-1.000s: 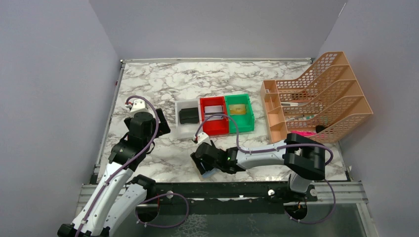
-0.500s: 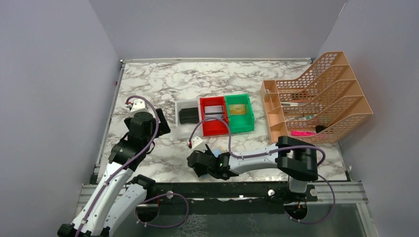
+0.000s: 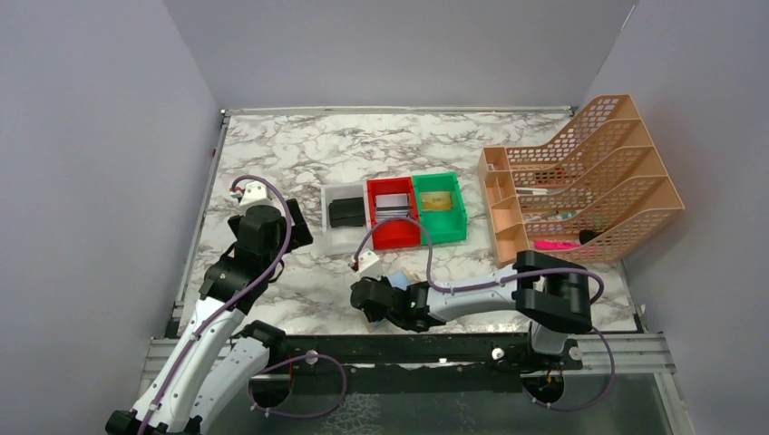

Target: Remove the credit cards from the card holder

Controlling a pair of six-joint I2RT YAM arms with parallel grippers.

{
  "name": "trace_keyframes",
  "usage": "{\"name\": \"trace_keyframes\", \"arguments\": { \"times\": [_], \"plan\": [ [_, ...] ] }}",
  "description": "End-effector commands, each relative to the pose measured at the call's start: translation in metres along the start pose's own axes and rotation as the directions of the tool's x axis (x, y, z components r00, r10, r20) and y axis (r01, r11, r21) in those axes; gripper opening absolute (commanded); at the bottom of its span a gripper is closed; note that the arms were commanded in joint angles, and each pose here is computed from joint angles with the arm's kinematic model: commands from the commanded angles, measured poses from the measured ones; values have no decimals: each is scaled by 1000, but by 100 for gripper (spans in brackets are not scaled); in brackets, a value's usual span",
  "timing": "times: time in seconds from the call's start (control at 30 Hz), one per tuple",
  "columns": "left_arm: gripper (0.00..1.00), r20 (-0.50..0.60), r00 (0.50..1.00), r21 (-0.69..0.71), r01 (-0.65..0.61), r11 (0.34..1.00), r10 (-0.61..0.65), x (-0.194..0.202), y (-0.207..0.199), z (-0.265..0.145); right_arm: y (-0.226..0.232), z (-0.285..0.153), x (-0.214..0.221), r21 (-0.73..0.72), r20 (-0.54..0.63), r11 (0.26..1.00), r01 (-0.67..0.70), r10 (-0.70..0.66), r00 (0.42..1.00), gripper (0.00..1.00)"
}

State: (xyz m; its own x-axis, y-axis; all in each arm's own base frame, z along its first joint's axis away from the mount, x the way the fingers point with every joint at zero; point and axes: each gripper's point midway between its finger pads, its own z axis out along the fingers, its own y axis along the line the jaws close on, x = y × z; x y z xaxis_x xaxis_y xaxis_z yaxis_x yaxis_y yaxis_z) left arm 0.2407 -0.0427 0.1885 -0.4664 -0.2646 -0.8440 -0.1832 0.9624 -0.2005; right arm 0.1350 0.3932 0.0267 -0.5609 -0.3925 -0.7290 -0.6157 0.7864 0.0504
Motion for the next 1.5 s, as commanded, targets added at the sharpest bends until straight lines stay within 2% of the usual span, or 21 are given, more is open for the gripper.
{"name": "trace_keyframes", "arguments": {
  "times": [0.0,0.1,0.4,0.57,0.7,0.8,0.93,1.03,1.13,1.27,1.47],
  "plan": [
    [99,11,1000,19,-2,1000,2,-2,-3,1,-20,-4,17,31,-51,999,-32,34,998,27],
    [99,10,1000,21,-5,1000,4,-2,-3,1,-18,-8,6,-13,-20,997,-76,75,997,22],
    [99,9,1000,22,-5,1000,5,-1,-3,1,-18,-20,-25,-197,13,949,-245,252,968,22],
    [99,11,1000,24,-3,1000,3,-2,-4,1,-22,-24,-26,-236,-2,927,-293,301,954,19],
    [99,1,1000,47,-8,999,8,0,-8,2,-31,-23,-29,-292,-39,878,-379,385,922,17],
    [99,-26,1000,154,-13,988,17,4,-27,0,-31,-25,-28,-348,-77,816,-460,464,882,14],
    [98,-124,992,400,66,914,-18,24,-73,-9,-39,-31,-33,-417,-98,718,-558,575,812,13],
    [94,-241,970,584,163,795,-22,49,-109,-24,-48,-34,-34,-446,-116,651,-614,638,761,13],
    [90,-322,947,657,237,715,-17,71,-123,-29,-57,-36,-33,-455,-117,617,-642,673,730,13],
    [89,-369,929,658,261,707,0,93,-124,-27,-65,-37,-33,-450,-96,626,-637,676,731,16],
    [88,-347,937,618,256,743,-34,96,-119,-23,-66,-28,-22,-376,-121,769,-517,512,850,39]
  ]
}}
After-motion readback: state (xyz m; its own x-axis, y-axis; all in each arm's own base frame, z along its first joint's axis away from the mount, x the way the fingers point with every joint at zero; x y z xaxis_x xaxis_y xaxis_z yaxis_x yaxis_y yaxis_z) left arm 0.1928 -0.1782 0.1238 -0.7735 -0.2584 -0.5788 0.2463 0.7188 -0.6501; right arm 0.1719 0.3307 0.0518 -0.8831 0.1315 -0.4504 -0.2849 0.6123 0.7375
